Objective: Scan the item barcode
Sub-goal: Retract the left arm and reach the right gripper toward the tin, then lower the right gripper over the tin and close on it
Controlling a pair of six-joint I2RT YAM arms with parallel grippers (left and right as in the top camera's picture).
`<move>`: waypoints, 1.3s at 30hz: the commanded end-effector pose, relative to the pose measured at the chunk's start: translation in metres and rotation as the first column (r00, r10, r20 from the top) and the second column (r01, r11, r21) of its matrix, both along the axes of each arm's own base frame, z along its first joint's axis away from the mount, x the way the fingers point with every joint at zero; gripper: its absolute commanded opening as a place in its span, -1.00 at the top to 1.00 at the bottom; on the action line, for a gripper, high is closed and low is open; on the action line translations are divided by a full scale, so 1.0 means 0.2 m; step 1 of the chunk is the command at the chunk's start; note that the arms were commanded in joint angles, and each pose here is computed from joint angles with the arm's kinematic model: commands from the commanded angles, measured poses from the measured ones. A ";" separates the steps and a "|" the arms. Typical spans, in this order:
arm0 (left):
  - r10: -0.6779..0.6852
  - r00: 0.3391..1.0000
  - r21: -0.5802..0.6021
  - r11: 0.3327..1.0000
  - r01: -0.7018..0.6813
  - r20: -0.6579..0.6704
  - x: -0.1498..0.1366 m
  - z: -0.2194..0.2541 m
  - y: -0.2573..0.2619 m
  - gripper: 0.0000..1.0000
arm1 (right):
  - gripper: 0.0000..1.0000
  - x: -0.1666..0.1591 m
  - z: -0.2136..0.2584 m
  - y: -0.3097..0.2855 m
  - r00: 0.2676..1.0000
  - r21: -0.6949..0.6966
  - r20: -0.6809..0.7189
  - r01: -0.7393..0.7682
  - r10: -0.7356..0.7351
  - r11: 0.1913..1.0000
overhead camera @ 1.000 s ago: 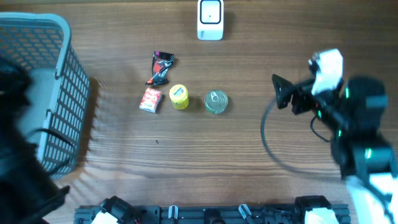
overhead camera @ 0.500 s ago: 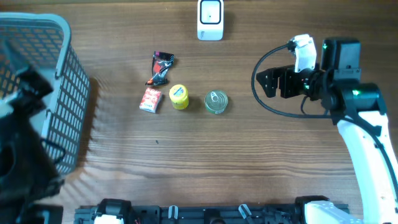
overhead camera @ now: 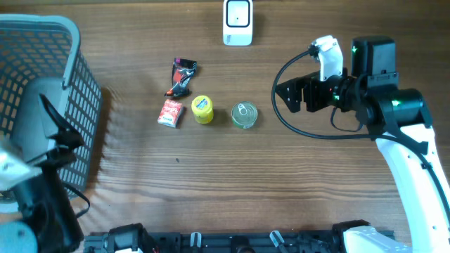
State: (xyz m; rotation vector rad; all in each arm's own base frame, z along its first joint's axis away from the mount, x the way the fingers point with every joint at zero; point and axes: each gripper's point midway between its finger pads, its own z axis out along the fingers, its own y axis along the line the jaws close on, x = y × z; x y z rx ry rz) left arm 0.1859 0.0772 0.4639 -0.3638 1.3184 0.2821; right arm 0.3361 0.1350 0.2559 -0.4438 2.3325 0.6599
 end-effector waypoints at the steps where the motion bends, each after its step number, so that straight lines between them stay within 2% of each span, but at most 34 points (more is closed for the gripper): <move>1: -0.047 0.994 -0.003 0.999 0.047 0.094 -0.05 0.09 -0.04 -1.00 | -1.00 0.01 0.04 0.08 1.000 0.001 0.024 -0.017 0.017 1.000; 3: -0.048 0.987 0.010 0.999 0.048 0.153 -0.07 0.16 -0.05 -1.00 | -1.00 0.04 -0.04 0.03 0.997 -0.172 0.050 0.068 -0.060 0.983; 5: -0.051 0.977 0.021 0.999 0.047 0.208 -0.09 0.22 -0.05 -1.00 | -1.00 0.03 -0.09 0.13 0.995 -0.297 0.095 0.010 0.020 0.955; 8: -0.051 0.973 0.025 0.999 0.046 0.224 -0.08 0.24 -0.05 -1.00 | -1.00 0.07 -0.20 0.22 0.994 -0.404 0.100 0.005 0.039 0.915; 12: -0.050 0.978 0.021 0.999 0.047 0.204 -0.07 0.22 -0.05 -1.00 | -1.00 0.13 -0.55 0.27 0.997 -0.460 -0.062 -0.073 0.050 0.885; 15: -0.049 0.980 0.018 0.999 0.047 0.191 -0.06 0.21 -0.05 -1.00 | -1.00 0.13 -0.71 0.30 0.986 -0.467 -0.147 -0.138 0.078 0.873; 17: -0.049 0.984 0.013 0.999 0.047 0.171 -0.05 0.18 -0.04 -1.00 | -1.00 0.10 -0.77 0.36 0.971 -0.433 -0.188 -0.215 0.146 0.875; 19: -0.048 0.989 0.007 0.999 0.047 0.140 -0.04 0.15 -0.04 -1.00 | -1.00 0.11 -0.81 0.38 0.966 -0.419 -0.203 -0.231 0.157 0.878; 22: -0.047 0.994 -0.002 0.999 0.048 0.097 -0.02 0.10 -0.04 -1.00 | -1.00 0.12 -0.83 0.39 0.968 -0.414 -0.206 -0.217 0.142 0.884; 25: -0.047 0.998 -0.013 0.999 0.047 0.047 0.00 0.04 -0.04 -1.00 | -1.00 0.14 -0.85 0.37 0.976 -0.411 -0.213 -0.126 0.039 0.903; 31: -0.046 0.999 -0.023 0.999 0.046 0.000 0.01 -0.02 -0.03 -1.00 | -1.00 0.14 -0.85 0.39 0.967 -0.366 -0.248 -0.045 -0.051 0.930; 39: -0.047 0.998 -0.034 0.998 0.045 -0.047 0.02 -0.08 -0.03 -1.00 | -1.00 0.13 -1.04 0.50 0.951 -0.347 -0.308 -0.087 -0.026 0.934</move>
